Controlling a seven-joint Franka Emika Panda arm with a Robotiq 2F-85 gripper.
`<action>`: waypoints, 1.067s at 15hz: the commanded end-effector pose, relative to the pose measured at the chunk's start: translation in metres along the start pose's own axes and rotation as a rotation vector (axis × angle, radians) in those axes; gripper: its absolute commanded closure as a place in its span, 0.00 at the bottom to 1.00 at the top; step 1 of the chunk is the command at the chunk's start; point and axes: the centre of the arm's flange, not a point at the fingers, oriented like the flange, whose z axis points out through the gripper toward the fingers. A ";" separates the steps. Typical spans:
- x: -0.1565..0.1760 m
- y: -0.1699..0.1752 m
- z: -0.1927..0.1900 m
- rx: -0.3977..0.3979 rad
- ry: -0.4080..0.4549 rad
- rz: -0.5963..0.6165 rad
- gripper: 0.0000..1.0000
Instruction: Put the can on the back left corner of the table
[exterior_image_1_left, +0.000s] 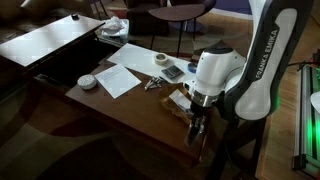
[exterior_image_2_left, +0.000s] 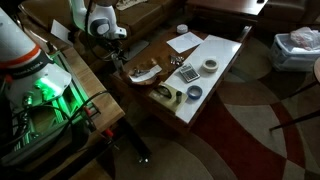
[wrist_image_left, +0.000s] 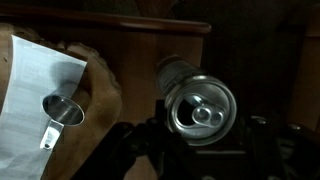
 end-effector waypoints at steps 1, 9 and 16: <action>0.007 0.007 0.012 0.020 -0.029 0.013 0.21; 0.007 0.012 0.008 0.017 -0.027 0.041 0.00; 0.013 0.014 0.002 0.036 -0.012 0.038 0.00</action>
